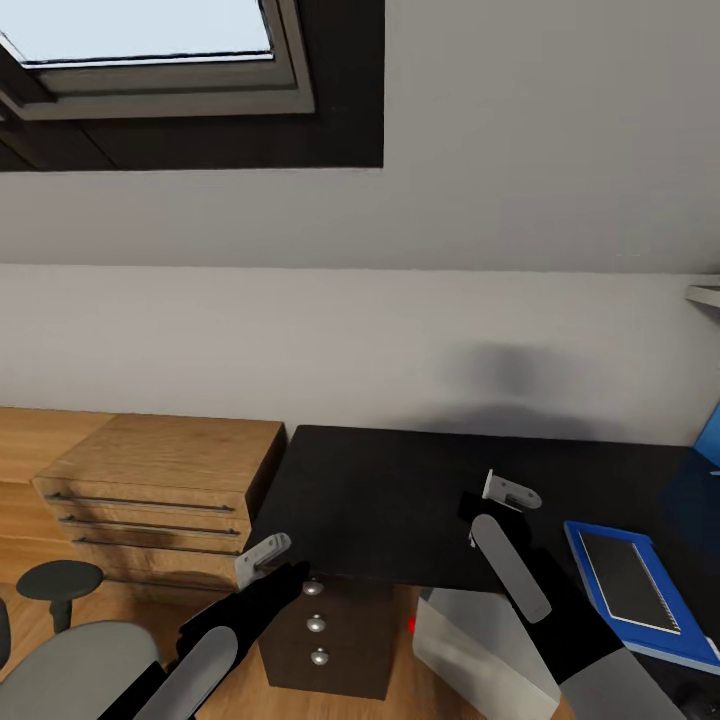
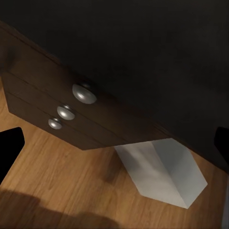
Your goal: In the bedroom, organize the workspace by keeping the computer under the desk, ensuring the monitor is on the desk, placing the keyboard on the desk next to the monitor, placing the mouse on the desk next to the keyboard, moving the folder from the swivel chair onto the desk next to the mouse, stacking the notebook on top of the folder with the pen on top of the notebook, and positioning the swivel chair next to the desk.
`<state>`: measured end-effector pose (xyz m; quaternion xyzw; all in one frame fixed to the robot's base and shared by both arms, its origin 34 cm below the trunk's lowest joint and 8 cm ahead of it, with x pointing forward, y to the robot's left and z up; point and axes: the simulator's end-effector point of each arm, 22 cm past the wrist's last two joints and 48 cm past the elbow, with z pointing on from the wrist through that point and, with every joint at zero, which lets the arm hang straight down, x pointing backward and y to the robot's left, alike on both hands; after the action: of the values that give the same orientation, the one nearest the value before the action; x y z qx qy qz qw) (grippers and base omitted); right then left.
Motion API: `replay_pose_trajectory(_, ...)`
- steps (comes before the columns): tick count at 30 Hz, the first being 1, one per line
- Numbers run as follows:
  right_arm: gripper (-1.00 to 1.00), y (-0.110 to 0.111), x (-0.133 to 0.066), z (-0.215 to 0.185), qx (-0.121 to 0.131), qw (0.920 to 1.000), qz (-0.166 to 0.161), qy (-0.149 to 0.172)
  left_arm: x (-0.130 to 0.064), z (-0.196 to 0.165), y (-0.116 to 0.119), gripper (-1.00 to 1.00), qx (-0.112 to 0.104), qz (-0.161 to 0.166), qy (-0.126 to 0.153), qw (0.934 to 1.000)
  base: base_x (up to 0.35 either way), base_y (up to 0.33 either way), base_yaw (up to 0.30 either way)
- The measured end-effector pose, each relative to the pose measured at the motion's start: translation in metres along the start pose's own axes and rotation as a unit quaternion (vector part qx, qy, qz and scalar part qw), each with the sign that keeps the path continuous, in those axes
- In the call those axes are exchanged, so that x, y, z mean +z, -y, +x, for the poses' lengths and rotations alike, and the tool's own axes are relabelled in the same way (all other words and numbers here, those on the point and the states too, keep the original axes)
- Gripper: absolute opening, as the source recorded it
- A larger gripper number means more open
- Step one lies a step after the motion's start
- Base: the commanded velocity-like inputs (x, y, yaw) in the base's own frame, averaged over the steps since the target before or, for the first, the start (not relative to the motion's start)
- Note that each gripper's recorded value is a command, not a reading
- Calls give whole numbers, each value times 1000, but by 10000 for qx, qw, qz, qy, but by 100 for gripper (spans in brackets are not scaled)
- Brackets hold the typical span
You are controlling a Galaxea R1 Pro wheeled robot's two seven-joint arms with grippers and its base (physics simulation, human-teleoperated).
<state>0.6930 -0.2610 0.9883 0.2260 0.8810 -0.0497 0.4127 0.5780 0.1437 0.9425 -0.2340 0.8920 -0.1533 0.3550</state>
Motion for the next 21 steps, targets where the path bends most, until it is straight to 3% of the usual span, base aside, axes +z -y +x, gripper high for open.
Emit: replay_pose_trajectory(21, -100, 2, 1, 0, -37, 10000, -4, -12, 0, 0, 0, 100, 1, -5, -2, 10000, 0, 0, -246)
